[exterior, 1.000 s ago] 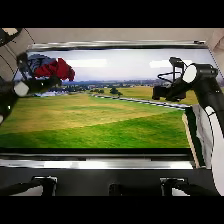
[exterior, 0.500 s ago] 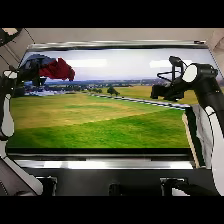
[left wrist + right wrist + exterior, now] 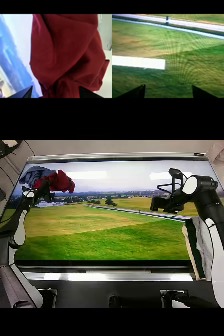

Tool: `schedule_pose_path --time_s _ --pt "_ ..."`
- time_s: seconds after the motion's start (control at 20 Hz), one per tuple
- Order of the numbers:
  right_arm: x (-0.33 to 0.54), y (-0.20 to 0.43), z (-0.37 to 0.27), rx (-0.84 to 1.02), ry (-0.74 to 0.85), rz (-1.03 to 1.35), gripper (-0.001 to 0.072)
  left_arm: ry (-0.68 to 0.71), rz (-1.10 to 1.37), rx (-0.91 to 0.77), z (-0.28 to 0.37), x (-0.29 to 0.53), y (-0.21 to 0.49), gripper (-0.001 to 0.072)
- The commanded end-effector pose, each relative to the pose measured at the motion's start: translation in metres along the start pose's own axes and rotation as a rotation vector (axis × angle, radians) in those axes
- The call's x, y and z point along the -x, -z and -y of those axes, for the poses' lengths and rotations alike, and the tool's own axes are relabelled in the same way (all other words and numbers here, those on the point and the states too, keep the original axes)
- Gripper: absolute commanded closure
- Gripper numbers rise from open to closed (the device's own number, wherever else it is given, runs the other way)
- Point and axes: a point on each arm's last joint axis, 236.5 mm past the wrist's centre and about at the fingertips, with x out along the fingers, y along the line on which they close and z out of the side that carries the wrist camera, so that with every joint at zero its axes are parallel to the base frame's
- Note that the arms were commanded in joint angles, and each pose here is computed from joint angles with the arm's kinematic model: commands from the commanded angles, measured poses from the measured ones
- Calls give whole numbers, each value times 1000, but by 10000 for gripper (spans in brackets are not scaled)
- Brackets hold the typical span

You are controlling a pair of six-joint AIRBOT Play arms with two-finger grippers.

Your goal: Fold the shirts.

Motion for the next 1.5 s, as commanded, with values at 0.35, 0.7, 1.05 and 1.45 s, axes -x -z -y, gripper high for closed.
schedule_pose_path --time_s 0.35,0.7,1.05,1.45 --pt "0 6 -6 -26 -25 -26 24 72 134 51 6 -15 -14 99" --pt "1 7 -9 -66 -37 -30 23 81 115 82 3 -24 -11 680" --pt "69 -29 17 22 100 218 22 322 109 -608 195 109 10 683" --pt "269 -22 6 65 101 735 34 631 -231 -1250 318 416 223 682"
